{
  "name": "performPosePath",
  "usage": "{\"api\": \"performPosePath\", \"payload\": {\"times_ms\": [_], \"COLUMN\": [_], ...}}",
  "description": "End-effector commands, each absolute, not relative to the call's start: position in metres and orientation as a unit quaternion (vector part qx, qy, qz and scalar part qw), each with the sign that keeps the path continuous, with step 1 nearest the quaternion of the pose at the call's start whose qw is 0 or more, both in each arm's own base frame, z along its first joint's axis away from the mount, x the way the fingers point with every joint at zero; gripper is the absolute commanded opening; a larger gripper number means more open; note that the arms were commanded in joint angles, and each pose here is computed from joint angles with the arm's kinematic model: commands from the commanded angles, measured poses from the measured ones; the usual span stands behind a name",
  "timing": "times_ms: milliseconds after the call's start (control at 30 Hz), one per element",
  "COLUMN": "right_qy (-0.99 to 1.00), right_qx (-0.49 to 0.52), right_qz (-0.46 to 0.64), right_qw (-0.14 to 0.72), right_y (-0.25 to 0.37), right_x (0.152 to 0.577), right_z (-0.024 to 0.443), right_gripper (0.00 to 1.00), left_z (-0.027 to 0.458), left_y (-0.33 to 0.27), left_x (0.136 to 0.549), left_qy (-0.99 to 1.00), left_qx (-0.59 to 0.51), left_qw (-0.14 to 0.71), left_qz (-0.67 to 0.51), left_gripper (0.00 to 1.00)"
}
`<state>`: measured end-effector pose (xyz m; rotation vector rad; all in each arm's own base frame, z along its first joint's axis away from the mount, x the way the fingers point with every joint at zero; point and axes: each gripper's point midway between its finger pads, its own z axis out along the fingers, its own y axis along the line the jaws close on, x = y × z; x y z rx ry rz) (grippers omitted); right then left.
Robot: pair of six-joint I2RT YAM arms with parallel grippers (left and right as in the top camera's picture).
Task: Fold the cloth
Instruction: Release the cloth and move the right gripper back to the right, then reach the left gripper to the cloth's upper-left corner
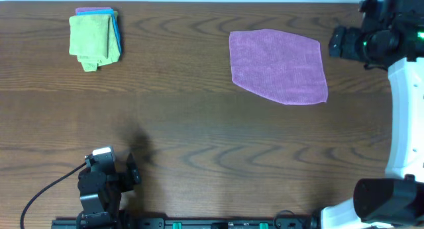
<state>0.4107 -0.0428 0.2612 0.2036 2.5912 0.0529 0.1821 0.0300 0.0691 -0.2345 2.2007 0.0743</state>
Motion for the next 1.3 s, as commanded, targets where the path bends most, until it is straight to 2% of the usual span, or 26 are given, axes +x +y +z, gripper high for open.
{"api": "performPosePath", "payload": {"times_ms": [0, 167, 400, 467, 567, 1033, 1267], "right_qy": [0.966, 0.978, 0.973, 0.973, 0.970, 0.959, 0.962], "right_qx": [0.063, 0.058, 0.039, 0.033, 0.029, 0.018, 0.018], "right_qz": [0.043, 0.047, 0.067, 0.065, 0.063, 0.055, 0.056], "right_qw": [0.246, 0.194, 0.218, 0.219, 0.232, 0.277, 0.266], "right_y": [-0.030, -0.027, -0.018, -0.019, -0.019, -0.023, -0.022], "right_x": [0.400, 0.376, 0.380, 0.380, 0.386, 0.406, 0.401], "right_z": [0.257, 0.247, 0.257, 0.258, 0.260, 0.271, 0.268], "right_gripper": [0.94, 0.91, 0.94, 0.96, 0.99, 0.99, 0.99], "left_z": [0.061, 0.061, 0.062, 0.081, 0.115, 0.128, 0.177], "left_y": [0.029, 0.030, 0.030, 0.027, 0.001, -0.016, -0.019], "left_x": [0.180, 0.180, 0.181, 0.195, 0.214, 0.218, 0.229], "left_qy": [0.894, 0.894, 0.892, 0.871, 0.832, 0.816, 0.754], "left_qx": [-0.094, -0.095, -0.094, -0.092, -0.077, -0.053, -0.032], "left_qw": [0.437, 0.437, 0.440, 0.482, 0.545, 0.563, 0.642], "left_qz": [0.027, 0.030, 0.031, 0.019, -0.072, -0.119, -0.131], "left_gripper": [0.95, 0.95, 0.95, 0.95, 0.95, 0.95, 0.95]}}
